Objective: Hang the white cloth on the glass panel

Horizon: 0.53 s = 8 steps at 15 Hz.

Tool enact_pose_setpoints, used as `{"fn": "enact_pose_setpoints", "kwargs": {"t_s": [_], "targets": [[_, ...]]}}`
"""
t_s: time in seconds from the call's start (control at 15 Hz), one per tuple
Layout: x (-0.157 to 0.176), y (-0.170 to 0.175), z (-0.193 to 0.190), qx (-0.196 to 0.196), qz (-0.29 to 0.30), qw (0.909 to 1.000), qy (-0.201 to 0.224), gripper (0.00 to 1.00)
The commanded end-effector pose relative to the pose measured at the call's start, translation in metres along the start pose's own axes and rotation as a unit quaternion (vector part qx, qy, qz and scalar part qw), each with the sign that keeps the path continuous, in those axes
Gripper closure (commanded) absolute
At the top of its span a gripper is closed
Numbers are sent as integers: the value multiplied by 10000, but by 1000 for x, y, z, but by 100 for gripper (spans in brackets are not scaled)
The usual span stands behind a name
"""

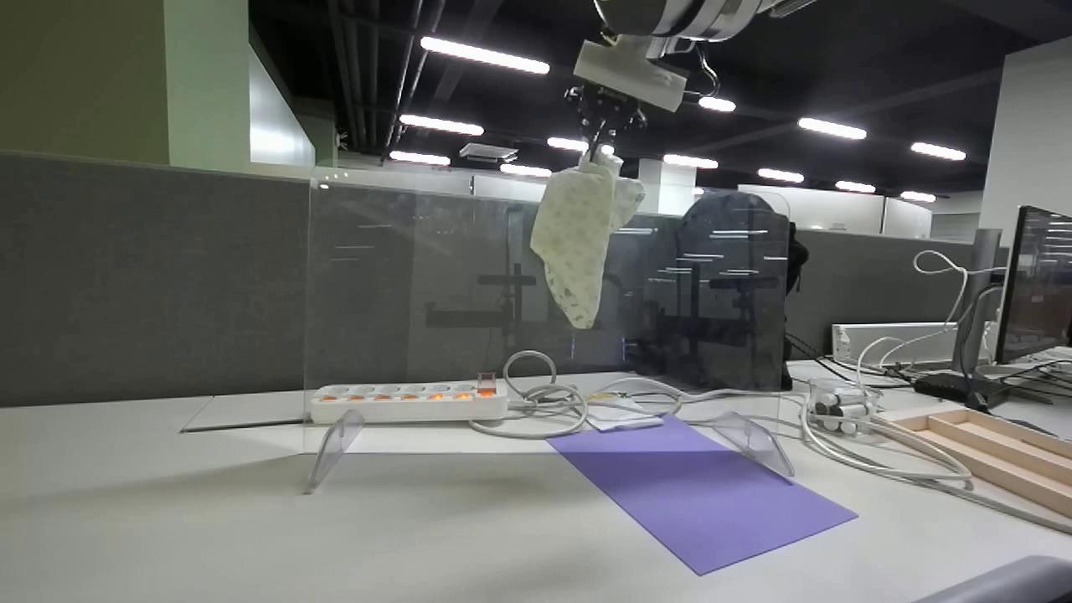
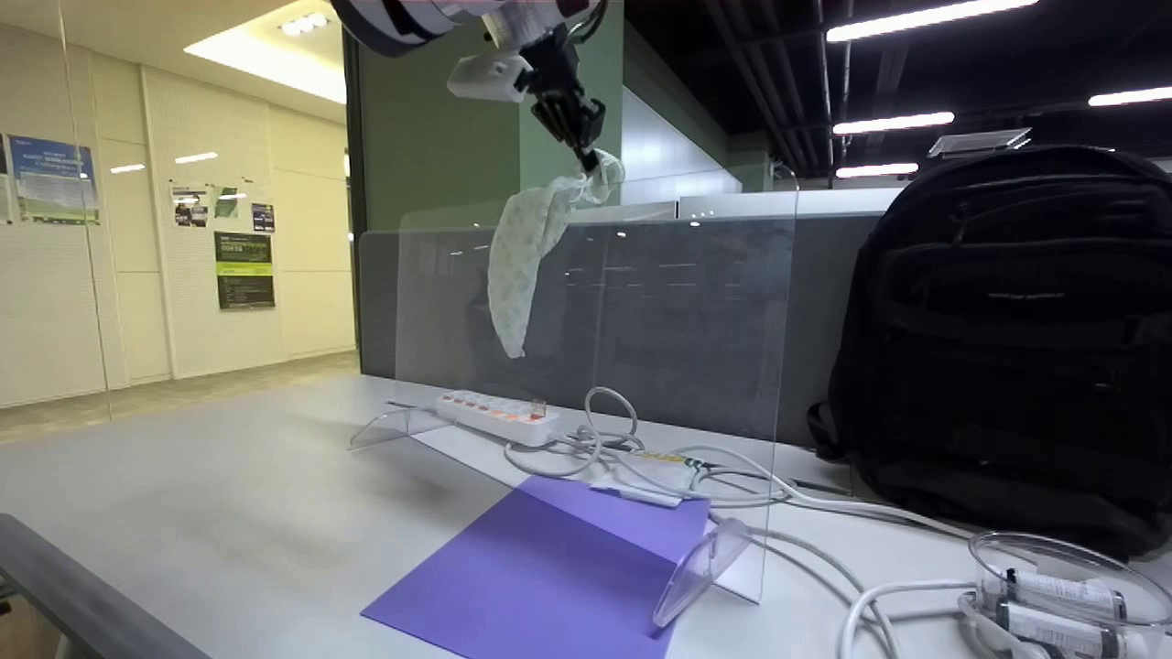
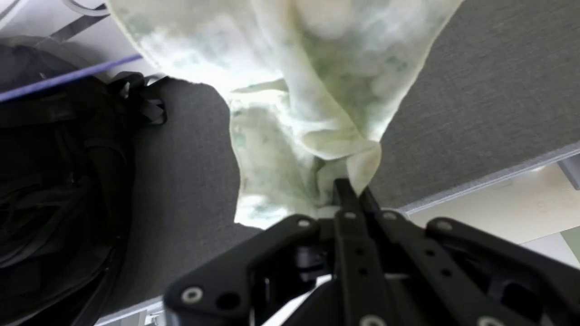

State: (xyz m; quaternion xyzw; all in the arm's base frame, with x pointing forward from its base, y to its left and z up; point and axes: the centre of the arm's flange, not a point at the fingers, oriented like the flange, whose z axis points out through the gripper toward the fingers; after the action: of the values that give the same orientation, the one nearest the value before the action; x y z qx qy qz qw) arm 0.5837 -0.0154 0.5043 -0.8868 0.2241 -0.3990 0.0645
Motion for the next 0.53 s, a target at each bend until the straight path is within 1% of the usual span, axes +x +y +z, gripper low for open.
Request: {"fn": "enact_pose_setpoints", "kwargs": {"t_s": [0.0,0.27,0.33,0.4,0.47], "targets": [[9,2,21,-117,291,9995,-95,100],[8,15,34,-184,467,9985,-210,100],[7,17,36,-186,501,9983,-232,81],[8,17,36,-173,536,9981,-237,72],[9,17,36,-191,564,9980,-214,66]]}}
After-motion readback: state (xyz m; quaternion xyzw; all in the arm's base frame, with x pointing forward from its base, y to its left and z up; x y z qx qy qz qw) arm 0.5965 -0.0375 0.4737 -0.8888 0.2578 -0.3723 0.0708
